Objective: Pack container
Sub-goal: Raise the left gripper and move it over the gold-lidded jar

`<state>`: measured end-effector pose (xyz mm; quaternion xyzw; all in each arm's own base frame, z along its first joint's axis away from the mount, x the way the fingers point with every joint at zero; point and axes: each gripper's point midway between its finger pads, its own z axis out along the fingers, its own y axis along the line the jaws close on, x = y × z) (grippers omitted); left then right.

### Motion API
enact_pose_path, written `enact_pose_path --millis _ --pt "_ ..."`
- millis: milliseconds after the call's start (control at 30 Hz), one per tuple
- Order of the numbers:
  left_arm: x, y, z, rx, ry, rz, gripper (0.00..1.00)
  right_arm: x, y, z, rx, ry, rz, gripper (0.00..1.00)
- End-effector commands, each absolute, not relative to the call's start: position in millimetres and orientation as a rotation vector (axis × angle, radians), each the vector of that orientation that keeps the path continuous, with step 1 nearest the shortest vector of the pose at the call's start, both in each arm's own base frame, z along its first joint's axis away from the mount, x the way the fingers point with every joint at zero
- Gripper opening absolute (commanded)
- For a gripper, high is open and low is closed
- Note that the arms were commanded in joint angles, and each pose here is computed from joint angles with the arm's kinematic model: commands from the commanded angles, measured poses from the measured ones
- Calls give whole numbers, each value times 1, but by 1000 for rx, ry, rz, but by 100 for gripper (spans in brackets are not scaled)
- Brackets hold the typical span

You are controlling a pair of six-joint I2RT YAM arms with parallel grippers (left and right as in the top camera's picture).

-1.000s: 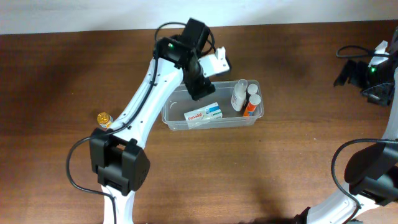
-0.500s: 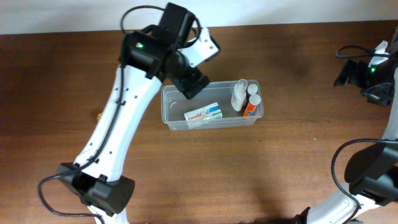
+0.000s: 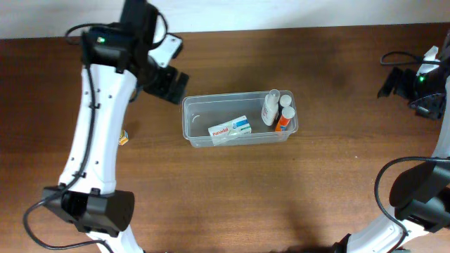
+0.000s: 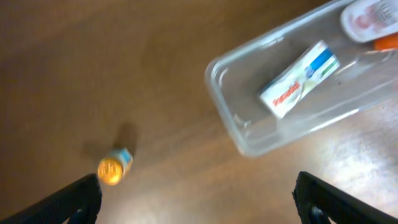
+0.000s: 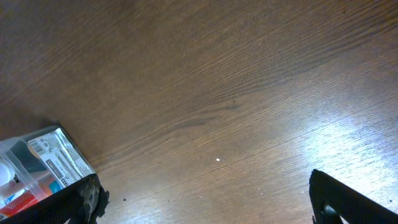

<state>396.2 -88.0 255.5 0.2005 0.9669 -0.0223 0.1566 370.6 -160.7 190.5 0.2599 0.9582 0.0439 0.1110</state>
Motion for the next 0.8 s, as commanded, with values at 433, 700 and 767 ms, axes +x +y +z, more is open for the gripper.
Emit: enact_pose_path --millis 433,700,767 --pt "384 -4 233 -17 2940 19 99 370 -160 197 768 2794 132 98" --pt "370 45 208 -365 3008 -16 99 370 -160 197 768 2794 132 98" --pt "368 51 200 -393 3021 -15 99 370 -160 197 768 2794 132 98"
